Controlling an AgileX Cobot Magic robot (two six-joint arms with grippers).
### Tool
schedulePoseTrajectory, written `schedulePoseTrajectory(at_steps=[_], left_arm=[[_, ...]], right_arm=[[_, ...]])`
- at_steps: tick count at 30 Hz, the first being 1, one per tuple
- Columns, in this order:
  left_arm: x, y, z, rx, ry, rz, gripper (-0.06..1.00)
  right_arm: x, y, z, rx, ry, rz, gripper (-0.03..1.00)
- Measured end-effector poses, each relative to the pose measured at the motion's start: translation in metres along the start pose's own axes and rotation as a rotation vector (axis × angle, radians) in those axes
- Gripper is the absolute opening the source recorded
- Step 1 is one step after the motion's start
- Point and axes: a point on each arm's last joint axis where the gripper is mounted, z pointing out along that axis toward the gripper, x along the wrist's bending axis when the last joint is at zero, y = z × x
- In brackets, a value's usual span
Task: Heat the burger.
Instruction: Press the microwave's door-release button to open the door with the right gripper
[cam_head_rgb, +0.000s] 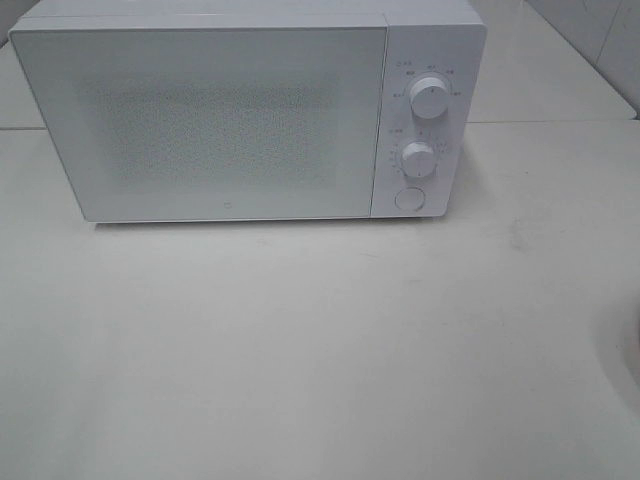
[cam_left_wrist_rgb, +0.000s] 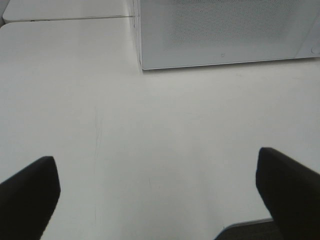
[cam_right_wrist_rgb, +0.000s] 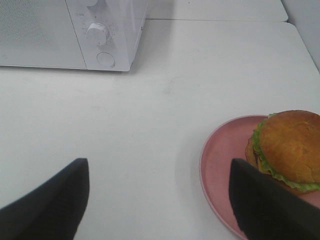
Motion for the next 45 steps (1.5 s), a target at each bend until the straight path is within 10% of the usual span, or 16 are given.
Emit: schedulePoseTrajectory(at_steps=[45], left_arm=[[0.000,0.000,0.000,0.000,0.000,0.000,0.99]], right_arm=[[0.003,0.053,0.068,0.046,-0.007,0.015,0.75]])
